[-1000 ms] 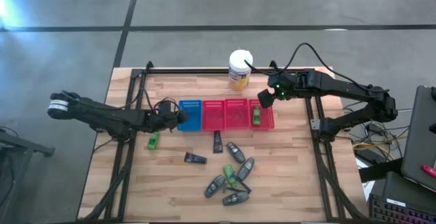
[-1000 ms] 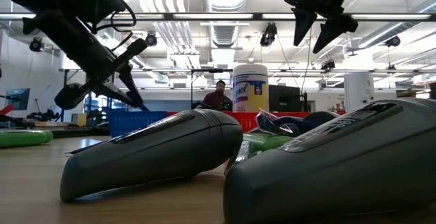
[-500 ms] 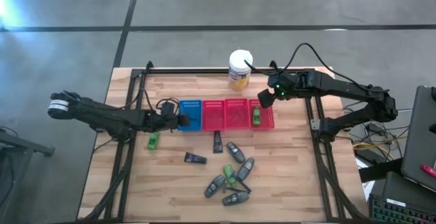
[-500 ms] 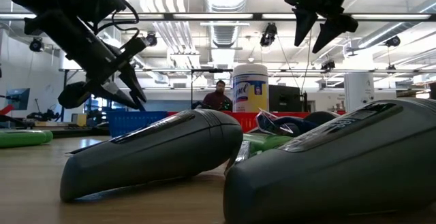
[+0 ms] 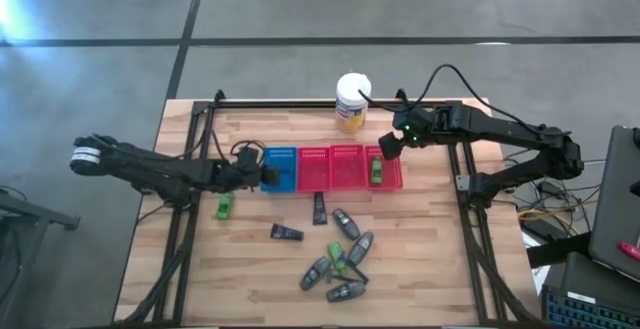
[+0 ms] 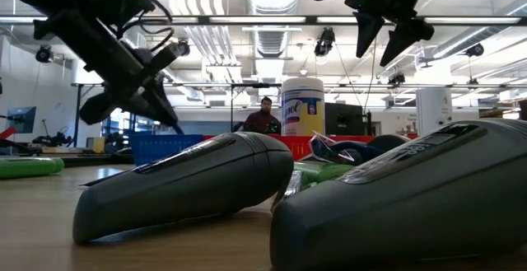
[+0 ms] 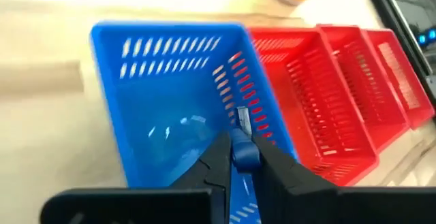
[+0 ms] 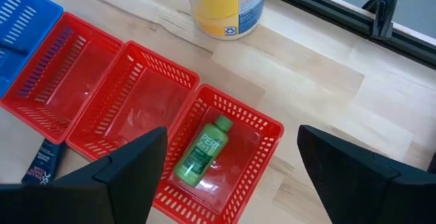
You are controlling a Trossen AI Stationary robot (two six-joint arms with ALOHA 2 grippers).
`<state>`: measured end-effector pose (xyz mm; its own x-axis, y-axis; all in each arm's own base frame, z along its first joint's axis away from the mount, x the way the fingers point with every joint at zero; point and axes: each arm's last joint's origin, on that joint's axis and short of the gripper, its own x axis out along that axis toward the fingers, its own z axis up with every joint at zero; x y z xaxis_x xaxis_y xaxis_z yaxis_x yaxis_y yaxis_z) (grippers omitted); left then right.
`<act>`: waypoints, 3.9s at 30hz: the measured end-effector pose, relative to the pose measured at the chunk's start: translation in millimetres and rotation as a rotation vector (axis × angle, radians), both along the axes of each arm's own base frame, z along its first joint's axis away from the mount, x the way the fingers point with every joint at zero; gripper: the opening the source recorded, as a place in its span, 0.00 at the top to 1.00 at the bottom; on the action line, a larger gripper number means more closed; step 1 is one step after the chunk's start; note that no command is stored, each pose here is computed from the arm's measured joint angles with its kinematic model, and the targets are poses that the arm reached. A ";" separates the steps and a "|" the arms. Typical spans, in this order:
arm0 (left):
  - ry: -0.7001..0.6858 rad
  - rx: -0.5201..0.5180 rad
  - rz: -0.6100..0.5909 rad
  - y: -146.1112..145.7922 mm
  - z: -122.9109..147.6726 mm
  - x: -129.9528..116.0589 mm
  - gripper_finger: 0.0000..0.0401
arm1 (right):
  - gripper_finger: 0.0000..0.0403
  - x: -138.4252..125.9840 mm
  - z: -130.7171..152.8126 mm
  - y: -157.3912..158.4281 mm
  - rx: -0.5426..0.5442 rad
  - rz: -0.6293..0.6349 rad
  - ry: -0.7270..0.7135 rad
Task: Pick & Place Travel size toiletries
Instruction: Put the blue razor into the blue bin, then put the green shampoo into the right red bin
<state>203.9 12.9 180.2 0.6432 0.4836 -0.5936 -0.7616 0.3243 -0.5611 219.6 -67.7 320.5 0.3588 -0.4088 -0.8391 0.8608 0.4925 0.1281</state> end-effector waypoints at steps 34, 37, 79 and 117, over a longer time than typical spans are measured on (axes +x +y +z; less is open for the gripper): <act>1.159 0.983 -0.987 2.2 2.2 59.5 0.88 | 0.19 -2.4 -18.2 0.7 0.019 -0.006 0.056; 1.139 0.954 -0.981 1.9 -0.9 60.4 0.88 | 0.19 -2.5 -18.2 0.7 0.019 -0.006 0.056; 0.949 0.739 -1.164 1.0 3.8 58.2 0.58 | 0.15 -2.8 -18.4 0.8 0.011 0.014 0.070; 0.702 0.768 -1.430 2.2 64.0 32.4 0.58 | 0.18 -1.8 -21.5 5.6 0.136 0.132 0.057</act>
<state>236.4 15.1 244.1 0.5206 0.0997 -0.8480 0.3189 0.8986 0.3015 217.7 -62.0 299.0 0.3518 -0.2424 -0.9042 0.7976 0.5833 0.1539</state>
